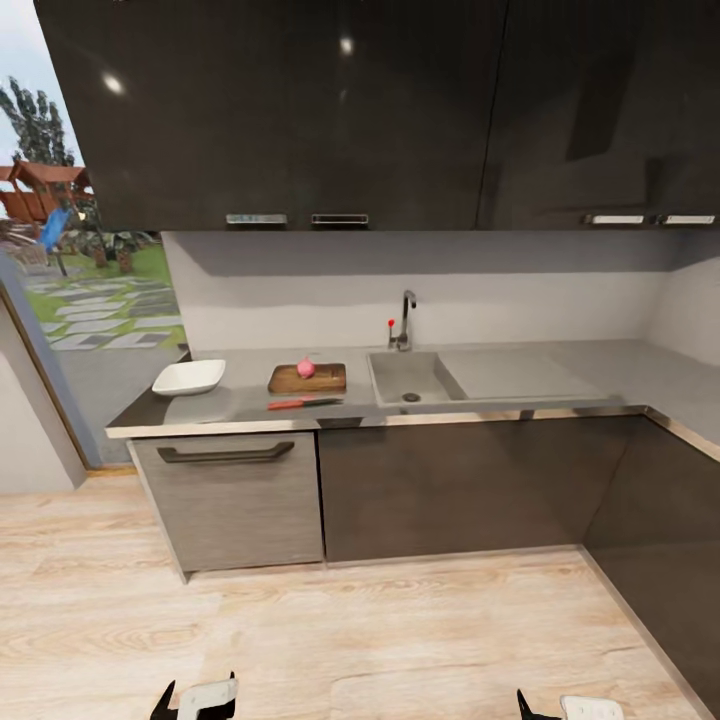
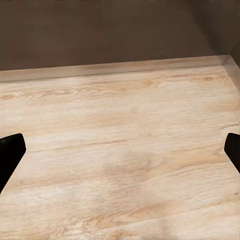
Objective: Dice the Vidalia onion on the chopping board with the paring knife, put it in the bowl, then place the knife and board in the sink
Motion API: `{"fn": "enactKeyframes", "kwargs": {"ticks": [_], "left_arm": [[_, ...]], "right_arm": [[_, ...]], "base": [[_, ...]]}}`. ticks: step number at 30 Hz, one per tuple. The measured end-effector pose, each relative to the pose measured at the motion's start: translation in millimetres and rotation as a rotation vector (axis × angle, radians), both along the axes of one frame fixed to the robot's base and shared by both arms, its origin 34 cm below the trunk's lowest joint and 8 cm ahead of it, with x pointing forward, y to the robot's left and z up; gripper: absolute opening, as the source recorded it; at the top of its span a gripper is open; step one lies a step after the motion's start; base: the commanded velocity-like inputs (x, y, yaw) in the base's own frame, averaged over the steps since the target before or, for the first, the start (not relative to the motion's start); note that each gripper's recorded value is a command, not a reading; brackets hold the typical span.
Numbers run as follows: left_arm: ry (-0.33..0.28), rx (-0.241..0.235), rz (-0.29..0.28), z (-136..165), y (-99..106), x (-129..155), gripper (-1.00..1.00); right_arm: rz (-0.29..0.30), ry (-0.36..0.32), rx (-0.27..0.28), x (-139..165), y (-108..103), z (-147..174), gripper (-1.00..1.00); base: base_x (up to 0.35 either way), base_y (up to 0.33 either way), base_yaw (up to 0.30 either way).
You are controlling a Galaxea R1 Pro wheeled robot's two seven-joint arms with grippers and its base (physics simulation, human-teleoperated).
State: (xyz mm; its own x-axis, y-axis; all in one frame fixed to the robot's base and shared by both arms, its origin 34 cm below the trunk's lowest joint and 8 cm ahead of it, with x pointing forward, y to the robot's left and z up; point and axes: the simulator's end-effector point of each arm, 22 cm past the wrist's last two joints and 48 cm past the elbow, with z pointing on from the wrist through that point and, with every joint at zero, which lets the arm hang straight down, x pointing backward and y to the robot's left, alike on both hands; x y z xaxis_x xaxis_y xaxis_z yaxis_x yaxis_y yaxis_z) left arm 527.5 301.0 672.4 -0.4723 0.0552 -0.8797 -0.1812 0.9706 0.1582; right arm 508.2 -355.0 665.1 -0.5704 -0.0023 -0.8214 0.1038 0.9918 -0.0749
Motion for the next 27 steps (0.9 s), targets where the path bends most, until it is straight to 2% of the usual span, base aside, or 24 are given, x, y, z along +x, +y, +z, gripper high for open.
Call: {"fn": "enactKeyframes", "kwargs": {"ticks": [6,17,27], "left_arm": [[-0.001,0.002,0.002,0.4,1.6,0.1,1.0],[-0.001,0.003,0.003,0.6,2.5,0.1,1.0],[-0.001,0.005,0.005,0.7,4.1,-0.1,1.0]], "right_arm": [[0.0,-0.001,0.0,0.2,0.0,0.2,1.0],[0.0,-0.001,0.0,0.2,0.0,0.2,1.0],[-0.002,-0.001,0.0,0.2,-0.2,0.3,1.0]], "base": [[0.0,0.058,0.0],[0.0,0.275,0.005],[0.0,0.303,0.213]]}}
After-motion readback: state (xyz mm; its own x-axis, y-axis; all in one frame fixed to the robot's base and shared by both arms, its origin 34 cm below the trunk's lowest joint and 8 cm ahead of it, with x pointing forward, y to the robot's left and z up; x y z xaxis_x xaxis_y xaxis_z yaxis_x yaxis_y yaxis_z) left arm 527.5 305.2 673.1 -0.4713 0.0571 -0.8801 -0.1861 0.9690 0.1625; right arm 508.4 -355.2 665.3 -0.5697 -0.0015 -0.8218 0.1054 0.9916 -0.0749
